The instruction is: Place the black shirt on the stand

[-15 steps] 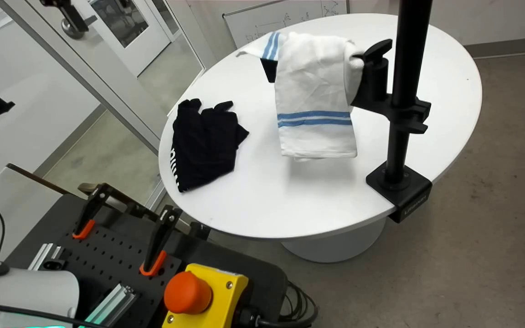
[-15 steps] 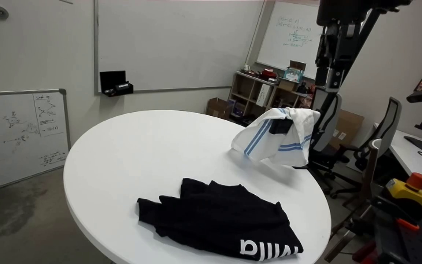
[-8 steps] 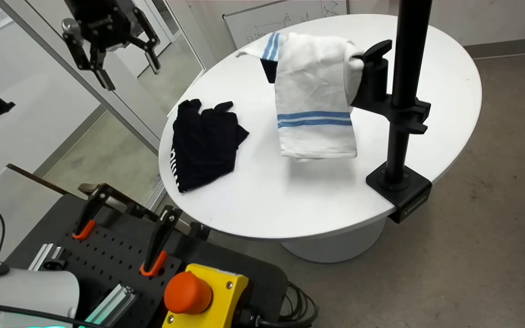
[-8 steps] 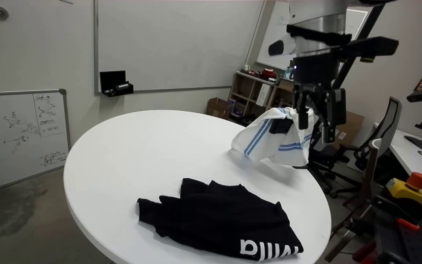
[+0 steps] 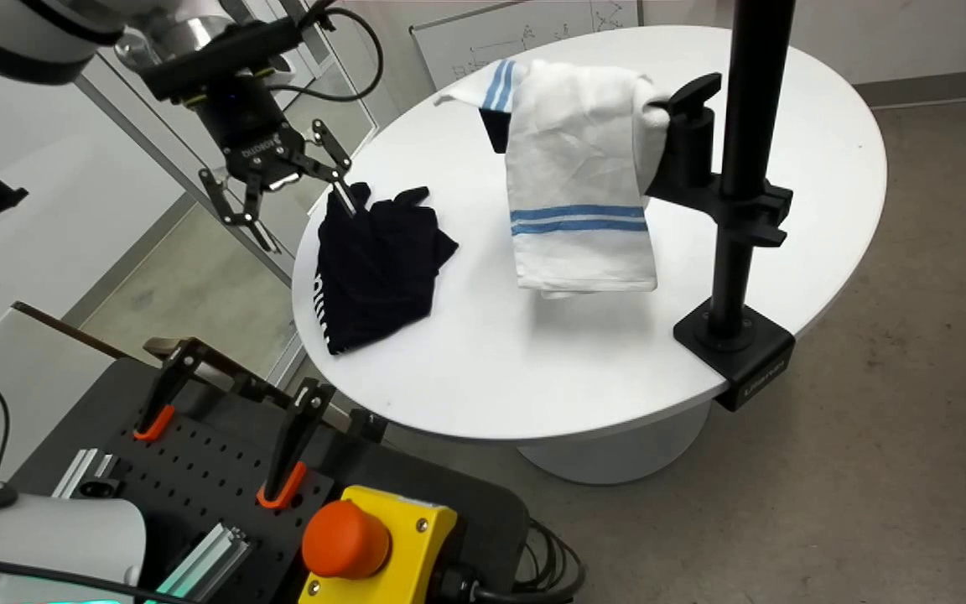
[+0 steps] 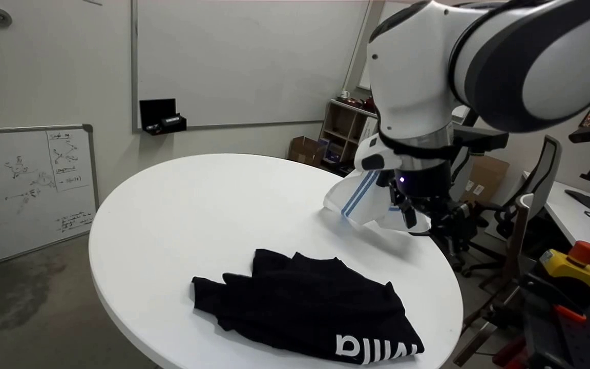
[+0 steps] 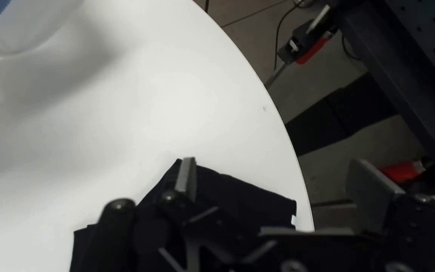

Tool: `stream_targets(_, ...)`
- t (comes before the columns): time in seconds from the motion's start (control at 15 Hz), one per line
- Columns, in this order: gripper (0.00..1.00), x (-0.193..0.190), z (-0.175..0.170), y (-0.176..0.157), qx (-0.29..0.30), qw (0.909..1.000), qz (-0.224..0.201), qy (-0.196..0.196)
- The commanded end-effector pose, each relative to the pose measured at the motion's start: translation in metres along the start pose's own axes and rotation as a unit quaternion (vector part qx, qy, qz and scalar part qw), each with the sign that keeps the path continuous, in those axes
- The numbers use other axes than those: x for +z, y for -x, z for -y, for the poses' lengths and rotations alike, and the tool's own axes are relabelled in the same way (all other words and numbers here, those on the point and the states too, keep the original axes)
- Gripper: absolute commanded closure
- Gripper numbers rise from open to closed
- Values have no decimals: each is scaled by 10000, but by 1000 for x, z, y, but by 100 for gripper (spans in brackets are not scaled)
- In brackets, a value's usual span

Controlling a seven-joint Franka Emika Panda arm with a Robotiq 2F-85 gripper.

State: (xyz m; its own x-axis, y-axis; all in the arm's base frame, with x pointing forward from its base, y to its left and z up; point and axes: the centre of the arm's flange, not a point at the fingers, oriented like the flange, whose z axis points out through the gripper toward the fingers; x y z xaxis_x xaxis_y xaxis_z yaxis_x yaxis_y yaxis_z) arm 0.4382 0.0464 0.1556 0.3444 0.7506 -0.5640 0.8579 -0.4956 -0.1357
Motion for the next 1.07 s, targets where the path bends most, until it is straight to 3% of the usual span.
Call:
stream_targets(0.0, 0, 29, -2, -29, -312, 9986, 329, 285)
stream_targets(0.27, 0, 34, 8, -54, 521, 9984, -75, 212)
stream_targets(0.53, 0, 37, 14, -79, 1327, 9885, -557, 462)
stream_targets(1.0, 0, 58, 11, -117, 1746, 9799, -568, 781)
